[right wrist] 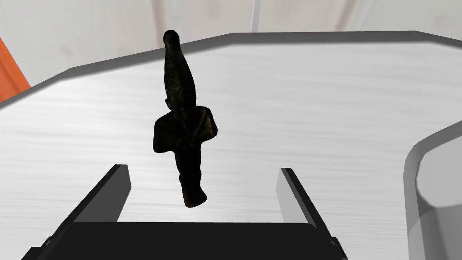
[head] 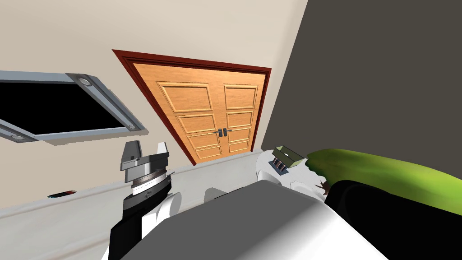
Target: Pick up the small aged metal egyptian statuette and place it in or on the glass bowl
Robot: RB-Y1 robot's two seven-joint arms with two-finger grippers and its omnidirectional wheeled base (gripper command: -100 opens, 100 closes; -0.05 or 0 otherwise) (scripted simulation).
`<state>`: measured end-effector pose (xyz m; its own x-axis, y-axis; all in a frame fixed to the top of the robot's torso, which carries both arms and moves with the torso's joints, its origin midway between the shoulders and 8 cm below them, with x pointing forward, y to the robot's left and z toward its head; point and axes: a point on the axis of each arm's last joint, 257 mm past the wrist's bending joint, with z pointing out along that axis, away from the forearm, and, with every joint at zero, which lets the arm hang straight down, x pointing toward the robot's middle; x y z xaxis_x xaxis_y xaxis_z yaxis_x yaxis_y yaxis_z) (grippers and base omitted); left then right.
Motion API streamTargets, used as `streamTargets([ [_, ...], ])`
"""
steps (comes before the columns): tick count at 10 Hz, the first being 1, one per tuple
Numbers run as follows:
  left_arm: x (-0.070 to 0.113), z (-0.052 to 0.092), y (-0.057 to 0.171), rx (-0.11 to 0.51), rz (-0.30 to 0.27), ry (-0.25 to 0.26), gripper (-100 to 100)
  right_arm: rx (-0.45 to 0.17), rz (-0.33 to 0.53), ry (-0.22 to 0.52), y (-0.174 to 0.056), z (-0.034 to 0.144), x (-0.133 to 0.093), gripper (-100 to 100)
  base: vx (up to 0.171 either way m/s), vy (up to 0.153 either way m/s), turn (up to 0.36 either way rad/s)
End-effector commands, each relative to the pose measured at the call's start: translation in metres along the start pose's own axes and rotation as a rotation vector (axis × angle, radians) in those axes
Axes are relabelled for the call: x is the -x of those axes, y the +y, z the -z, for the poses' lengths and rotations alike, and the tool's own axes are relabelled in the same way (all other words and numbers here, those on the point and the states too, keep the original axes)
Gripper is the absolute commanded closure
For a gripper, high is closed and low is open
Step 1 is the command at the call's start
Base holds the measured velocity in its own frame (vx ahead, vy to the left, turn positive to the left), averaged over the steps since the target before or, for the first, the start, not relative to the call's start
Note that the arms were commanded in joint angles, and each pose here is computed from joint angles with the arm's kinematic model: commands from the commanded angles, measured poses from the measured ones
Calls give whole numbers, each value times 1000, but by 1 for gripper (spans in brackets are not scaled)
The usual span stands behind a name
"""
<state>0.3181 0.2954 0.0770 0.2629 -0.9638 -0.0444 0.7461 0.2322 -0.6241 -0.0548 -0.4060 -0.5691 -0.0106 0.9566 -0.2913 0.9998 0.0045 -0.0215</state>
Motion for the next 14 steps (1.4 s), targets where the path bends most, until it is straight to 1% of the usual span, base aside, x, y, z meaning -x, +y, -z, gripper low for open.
streamTargets([
  [1,0,0,0,0,0,0,0,1,0,0,1,-5,-1,-100,-6,-6,5],
  [6,0,0,0,0,0,0,0,5,-1,2,5,-22,-4,-100,-9,-9,3],
  [7,0,0,0,0,0,0,0,6,-1,3,5,-25,-4,-100,-9,-8,2],
  [8,0,0,0,0,0,0,0,5,-1,3,5,-23,-4,-100,0,0,0],
  [9,0,0,0,0,0,0,0,7,-1,3,6,-23,-4,100,0,0,0],
  [13,0,0,0,0,0,0,0,7,-2,3,6,-23,-4,100,0,0,0],
  [14,0,0,0,0,0,0,0,7,-2,3,6,-23,-4,0,0,0,0],
])
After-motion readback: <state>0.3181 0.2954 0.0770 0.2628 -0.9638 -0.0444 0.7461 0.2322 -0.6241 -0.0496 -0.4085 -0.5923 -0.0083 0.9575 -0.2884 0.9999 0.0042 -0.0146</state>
